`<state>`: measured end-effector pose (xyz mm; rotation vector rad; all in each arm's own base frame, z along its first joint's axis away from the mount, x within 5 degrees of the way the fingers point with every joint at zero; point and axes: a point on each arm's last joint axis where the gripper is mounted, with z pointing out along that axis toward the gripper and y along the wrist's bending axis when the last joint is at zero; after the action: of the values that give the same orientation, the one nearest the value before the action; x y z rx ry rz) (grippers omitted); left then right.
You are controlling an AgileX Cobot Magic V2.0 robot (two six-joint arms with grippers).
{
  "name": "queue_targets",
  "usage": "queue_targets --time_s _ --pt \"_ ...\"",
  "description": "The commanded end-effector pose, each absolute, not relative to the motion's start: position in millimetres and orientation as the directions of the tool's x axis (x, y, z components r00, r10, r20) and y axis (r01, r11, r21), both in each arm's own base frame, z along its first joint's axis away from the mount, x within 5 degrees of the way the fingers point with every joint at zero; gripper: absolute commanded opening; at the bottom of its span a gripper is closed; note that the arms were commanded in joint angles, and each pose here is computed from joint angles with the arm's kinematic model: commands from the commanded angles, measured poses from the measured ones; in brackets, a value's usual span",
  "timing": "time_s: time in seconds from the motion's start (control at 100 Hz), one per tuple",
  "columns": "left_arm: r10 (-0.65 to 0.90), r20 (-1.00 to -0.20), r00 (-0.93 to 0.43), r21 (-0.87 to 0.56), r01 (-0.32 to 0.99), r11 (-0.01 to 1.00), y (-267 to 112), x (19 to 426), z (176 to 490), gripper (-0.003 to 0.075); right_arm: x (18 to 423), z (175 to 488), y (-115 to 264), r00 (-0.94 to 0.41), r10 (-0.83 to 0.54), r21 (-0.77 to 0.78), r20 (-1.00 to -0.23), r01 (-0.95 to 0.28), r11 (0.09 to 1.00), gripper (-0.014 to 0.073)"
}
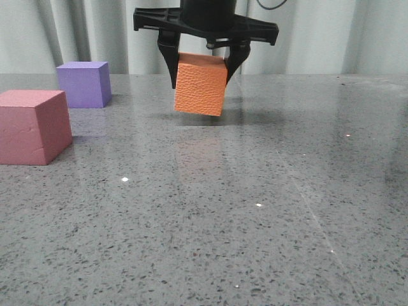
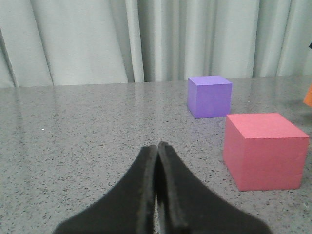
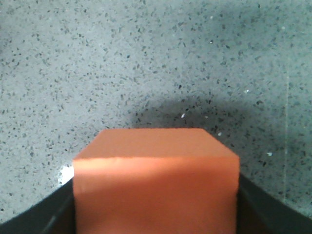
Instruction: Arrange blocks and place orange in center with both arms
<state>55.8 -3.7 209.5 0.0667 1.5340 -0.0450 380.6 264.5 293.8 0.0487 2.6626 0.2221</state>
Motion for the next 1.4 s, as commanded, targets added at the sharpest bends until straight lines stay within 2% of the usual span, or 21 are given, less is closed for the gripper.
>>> queue_targets --time_s 0.0,0.17,0.24,0.34,0.46,0.53,0.73,0.94,1.13,1.27,1.39 --pt "0.000 -0.995 0.097 0.008 0.078 0.997 -4 55 201 -0.0019 377 326 260 -0.848 0.094 0.203 -0.522 -0.017 0.979 0.0245" --pt "0.000 -0.995 0.097 0.008 0.078 0.997 -4 55 201 -0.0019 378 321 261 -0.855 0.093 0.203 -0.510 -0.014 0.979 0.0249" --pt "0.000 -0.995 0.097 0.008 0.078 0.997 -4 55 201 -0.0019 378 321 262 -0.854 0.093 0.203 -0.511 -0.016 0.979 0.0281" --pt "0.000 -0.995 0.097 0.008 0.078 0.997 -4 55 201 -0.0019 378 321 262 -0.854 0.092 0.203 -0.512 -0.016 0.979 0.0398" --pt "0.000 -0.995 0.097 0.008 0.078 0.997 -4 55 201 -0.0019 378 321 263 -0.858 0.097 0.214 -0.504 -0.016 0.977 0.0596" --pt "0.000 -0.995 0.097 0.008 0.078 0.997 -4 55 201 -0.0019 377 321 262 -0.859 0.096 0.213 -0.503 -0.015 0.977 0.0669" --pt "0.000 -0.995 0.097 0.008 0.078 0.997 -4 55 201 -0.0019 374 334 260 -0.838 0.050 0.206 -0.543 -0.075 0.976 0.0650" --pt "0.000 -0.995 0.097 0.008 0.078 0.997 -4 55 201 -0.0019 360 380 246 -0.751 -0.056 0.164 -0.658 -0.215 0.963 0.0650" --pt "0.000 -0.995 0.097 0.008 0.078 0.997 -4 55 201 -0.0019 340 433 211 -0.631 -0.118 0.057 -0.767 -0.250 0.967 0.0650" --pt "0.000 -0.995 0.097 0.008 0.078 0.997 -4 55 201 -0.0019 324 463 181 -0.575 -0.167 -0.007 -0.801 -0.269 0.963 0.0650" --pt "0.000 -0.995 0.097 0.008 0.078 0.997 -4 55 201 -0.0019 310 476 152 -0.554 -0.170 -0.035 -0.815 -0.246 0.969 0.0650"
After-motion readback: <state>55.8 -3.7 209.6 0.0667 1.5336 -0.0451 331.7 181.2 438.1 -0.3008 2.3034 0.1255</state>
